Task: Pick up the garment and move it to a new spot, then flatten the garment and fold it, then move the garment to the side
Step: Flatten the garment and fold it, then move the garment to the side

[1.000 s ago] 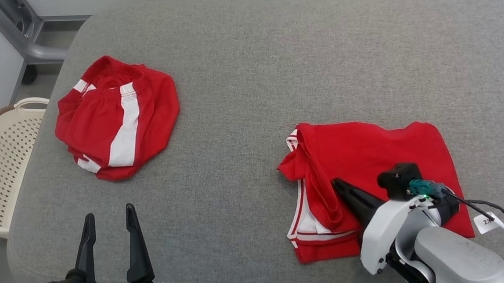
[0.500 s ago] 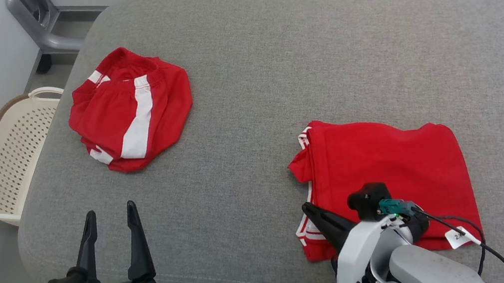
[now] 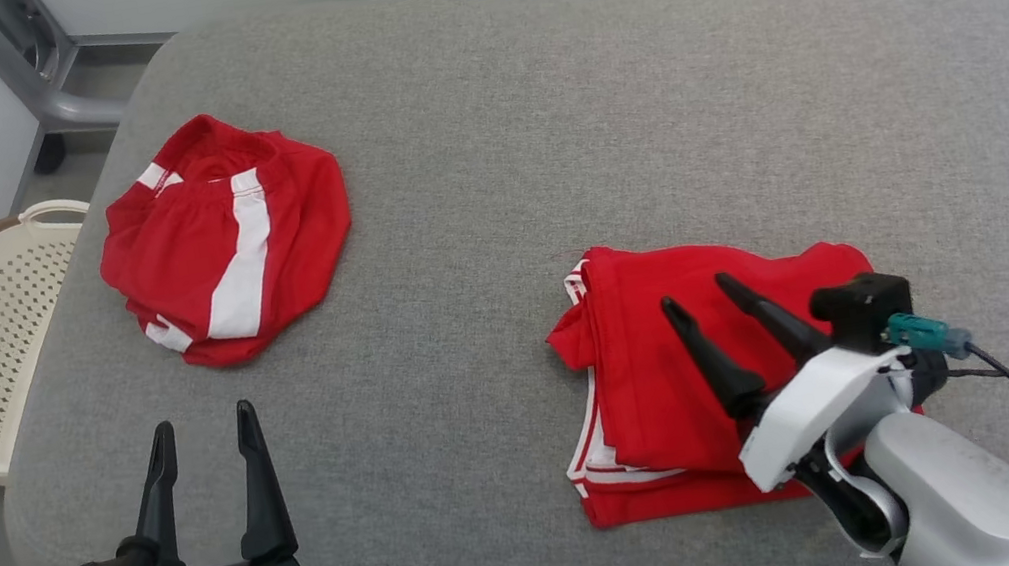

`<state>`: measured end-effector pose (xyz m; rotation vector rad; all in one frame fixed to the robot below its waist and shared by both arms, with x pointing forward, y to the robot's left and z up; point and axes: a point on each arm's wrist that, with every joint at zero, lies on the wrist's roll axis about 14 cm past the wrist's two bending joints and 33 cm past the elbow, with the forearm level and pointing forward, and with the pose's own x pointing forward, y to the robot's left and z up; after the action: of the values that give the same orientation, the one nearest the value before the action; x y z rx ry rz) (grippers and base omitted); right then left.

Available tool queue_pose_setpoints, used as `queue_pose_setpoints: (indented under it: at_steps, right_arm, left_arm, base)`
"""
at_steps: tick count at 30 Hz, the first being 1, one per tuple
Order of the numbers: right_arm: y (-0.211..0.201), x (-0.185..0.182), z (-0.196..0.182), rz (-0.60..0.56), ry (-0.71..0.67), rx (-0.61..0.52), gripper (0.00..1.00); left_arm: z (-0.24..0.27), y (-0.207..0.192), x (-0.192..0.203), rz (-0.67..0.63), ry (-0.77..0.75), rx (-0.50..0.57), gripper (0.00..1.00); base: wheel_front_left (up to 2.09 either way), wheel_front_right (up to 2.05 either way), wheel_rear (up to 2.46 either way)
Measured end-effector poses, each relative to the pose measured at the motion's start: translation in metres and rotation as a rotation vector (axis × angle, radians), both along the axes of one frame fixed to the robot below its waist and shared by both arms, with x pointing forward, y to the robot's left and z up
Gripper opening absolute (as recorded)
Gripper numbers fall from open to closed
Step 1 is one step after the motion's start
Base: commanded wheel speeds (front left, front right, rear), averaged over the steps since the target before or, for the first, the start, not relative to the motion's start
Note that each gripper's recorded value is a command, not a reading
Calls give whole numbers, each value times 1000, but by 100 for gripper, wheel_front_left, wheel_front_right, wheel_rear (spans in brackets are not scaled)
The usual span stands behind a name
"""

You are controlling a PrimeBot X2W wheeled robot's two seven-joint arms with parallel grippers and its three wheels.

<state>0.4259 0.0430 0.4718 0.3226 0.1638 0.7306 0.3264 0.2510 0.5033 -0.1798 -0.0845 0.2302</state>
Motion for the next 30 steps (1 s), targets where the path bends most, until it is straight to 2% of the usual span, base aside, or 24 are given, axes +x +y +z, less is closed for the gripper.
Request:
queue_pose_setpoints:
  at_steps: [4,5,7,8,16,30]
  right_arm:
    - [-41,15,0,-104,-25,-31,100]
    - [-68,21,-3,-170,-29,-60,100]
    - [-84,21,-10,-202,-14,-84,100]
    - [-127,19,-31,-281,49,-159,100]
    - [-125,18,-54,-247,204,-206,100]
    - [-116,14,-82,-197,348,-250,100]
  left_arm:
    - [2,-5,5,-19,-6,5,100]
    - [3,-9,9,-33,-11,6,100]
    - [3,-11,10,-42,-10,12,100]
    - [6,-21,16,-76,-23,16,100]
    - [4,-26,18,-93,-18,13,100]
    - [0,-18,11,-70,-4,13,100]
  base:
    - [0,0,0]
    - [0,0,0]
    - [0,0,0]
    - [0,0,0]
    - [0,0,0]
    - [0,0,0]
